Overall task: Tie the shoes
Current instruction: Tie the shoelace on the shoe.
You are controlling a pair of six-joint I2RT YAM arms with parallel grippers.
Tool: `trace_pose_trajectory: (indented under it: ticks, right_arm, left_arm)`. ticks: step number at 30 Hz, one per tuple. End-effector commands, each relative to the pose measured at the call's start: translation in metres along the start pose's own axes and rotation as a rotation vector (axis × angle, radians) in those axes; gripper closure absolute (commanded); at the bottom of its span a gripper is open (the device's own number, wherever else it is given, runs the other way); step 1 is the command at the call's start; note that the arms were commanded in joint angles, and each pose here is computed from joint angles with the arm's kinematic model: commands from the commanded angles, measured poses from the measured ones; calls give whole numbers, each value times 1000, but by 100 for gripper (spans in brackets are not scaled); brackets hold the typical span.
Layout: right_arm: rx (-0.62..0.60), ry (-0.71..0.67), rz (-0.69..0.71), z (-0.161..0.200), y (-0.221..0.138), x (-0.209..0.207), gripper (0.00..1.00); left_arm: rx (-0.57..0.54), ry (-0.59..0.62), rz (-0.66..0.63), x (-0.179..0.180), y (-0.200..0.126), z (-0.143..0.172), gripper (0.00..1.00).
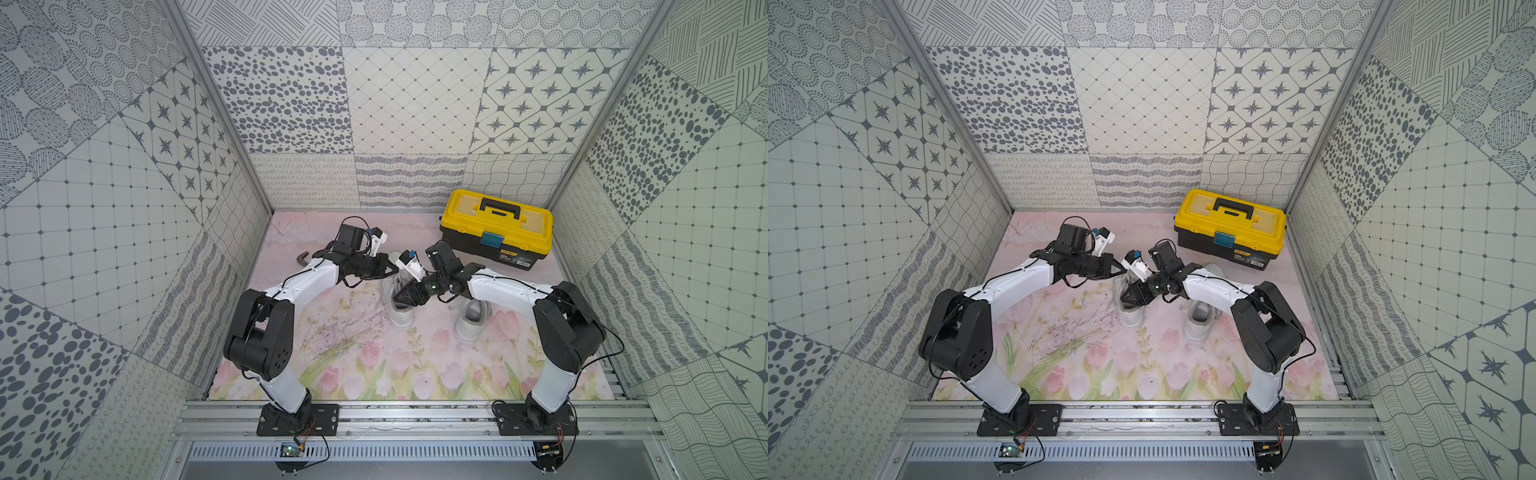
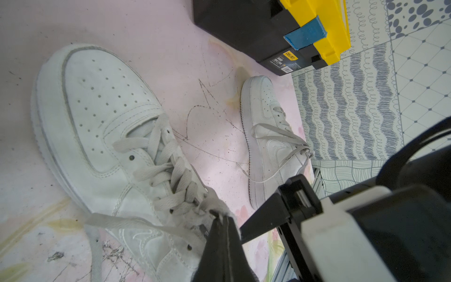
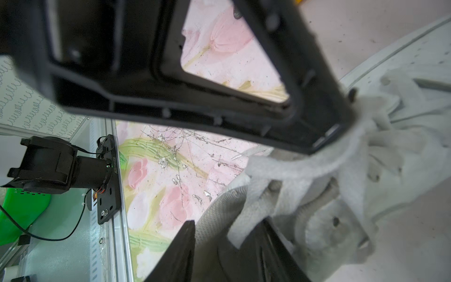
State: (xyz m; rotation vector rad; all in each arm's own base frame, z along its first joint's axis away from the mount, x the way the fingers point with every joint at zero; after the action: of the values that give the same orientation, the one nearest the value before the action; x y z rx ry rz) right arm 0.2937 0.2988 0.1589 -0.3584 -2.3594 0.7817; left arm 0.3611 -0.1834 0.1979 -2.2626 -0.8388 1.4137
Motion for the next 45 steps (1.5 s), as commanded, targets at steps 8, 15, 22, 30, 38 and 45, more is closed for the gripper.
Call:
trace_pose_trajectory:
  ticks: [8,15,22,30,38,45]
  right_arm:
    - [-75,-9,95,-17,-18,-6,97]
    - [-106,-35,203,-29,-57,-15,100]
    - [-113,-34,307,-34,-80,-30,100]
    - [-83,20,400,-25,-86,-49,100]
    - [-58,47,491,-18,-93,-58,100]
    - [8,71,608,-7,-96,-71,100]
  left_arm:
    - [-20,32,-26,-1,-12,-3,100]
    - [-12,23,-47,6,-25,7,100]
    - [2,6,-63,12,-32,17,100]
    - [-2,-20,-99,22,-40,25,100]
    - [-88,-83,-174,40,-64,22,100]
    - [-120,-128,-220,55,-76,24,100]
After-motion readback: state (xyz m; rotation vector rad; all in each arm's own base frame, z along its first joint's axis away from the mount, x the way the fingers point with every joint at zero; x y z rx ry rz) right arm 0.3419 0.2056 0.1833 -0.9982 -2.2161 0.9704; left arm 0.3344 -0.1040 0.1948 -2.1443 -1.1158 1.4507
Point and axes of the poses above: each gripper's point midway between its finger pads, its own y axis out along the fingers, its own x axis along the line the jaws close on, z = x × y, the point moved 7 cm from there along -y, back along the fingers, and after that the axes turned 1 degree about -y, right-handed, at the moved point
